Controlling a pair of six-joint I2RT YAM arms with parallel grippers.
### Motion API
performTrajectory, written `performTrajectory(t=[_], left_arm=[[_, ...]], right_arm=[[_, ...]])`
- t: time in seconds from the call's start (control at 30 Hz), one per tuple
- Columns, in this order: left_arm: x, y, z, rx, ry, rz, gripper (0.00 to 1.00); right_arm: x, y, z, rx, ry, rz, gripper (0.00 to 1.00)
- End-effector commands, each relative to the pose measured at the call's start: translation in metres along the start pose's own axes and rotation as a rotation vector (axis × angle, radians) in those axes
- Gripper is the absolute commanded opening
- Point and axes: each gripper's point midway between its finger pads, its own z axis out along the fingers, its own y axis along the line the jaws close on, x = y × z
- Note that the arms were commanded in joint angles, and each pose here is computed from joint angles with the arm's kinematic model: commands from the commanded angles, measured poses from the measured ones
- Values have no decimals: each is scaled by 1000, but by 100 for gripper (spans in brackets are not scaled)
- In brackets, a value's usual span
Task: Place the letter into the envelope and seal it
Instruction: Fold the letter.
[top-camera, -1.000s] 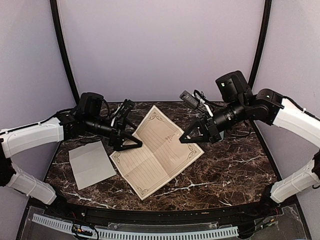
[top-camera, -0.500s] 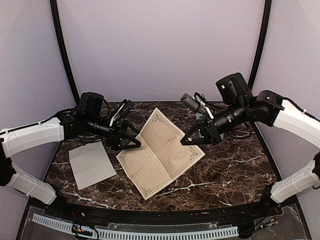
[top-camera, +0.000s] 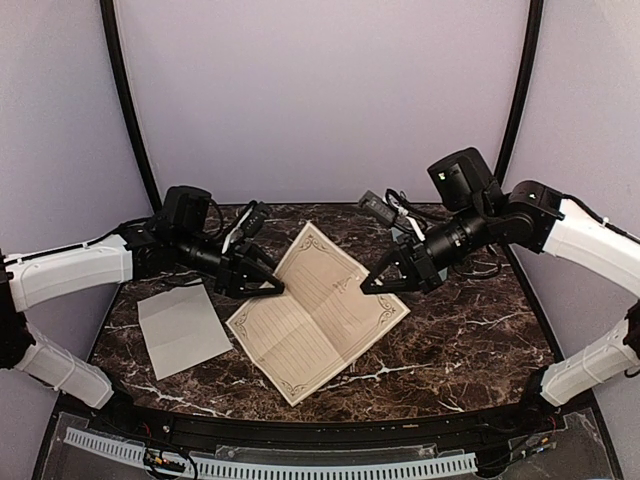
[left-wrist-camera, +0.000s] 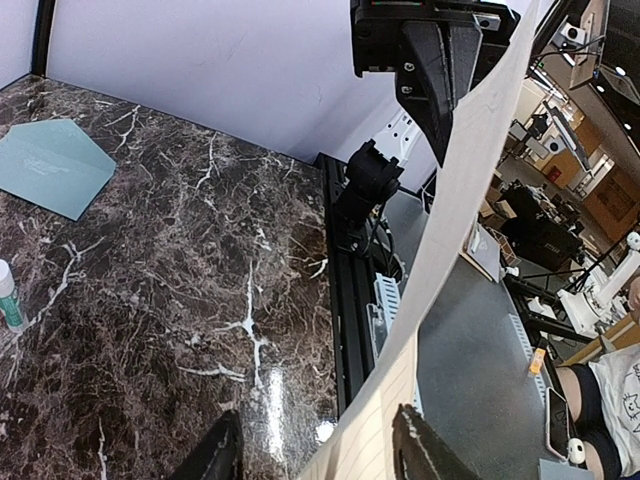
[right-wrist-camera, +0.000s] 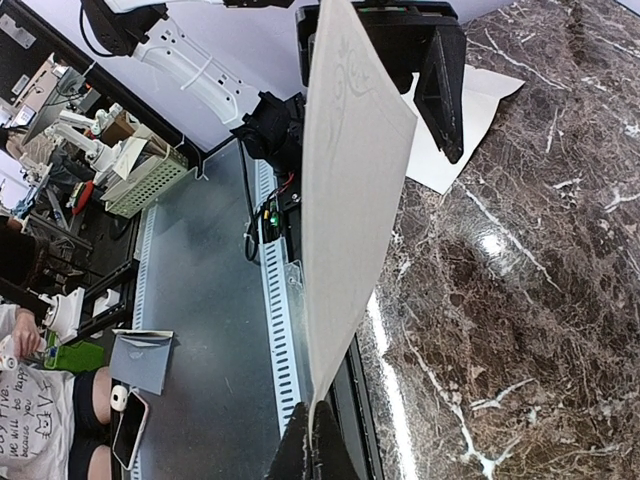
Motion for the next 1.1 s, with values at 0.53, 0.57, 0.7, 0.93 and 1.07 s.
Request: performTrajectory(t=[0.53,0.57,0.7,0.93,1.07], left_arm=[[-13,-19,-1,98,-25,2,24],[-12,-19,-1,100,-23,1,24],[-14,-22,-1,105,-24,10,21],[-16,-22,-2,93,-32,22,8],[-18,-22,-3,79,-38,30,1]], right_arm=[[-14,0,-10,54,-19,-45,0],[-15,-2,-10,62,-22,-46,0],[-18,-1,-11,66,-28,-48,0],[-14,-5,-8,78,-15,-36,0],[-19,-8,-12,107,-44,-47,0]])
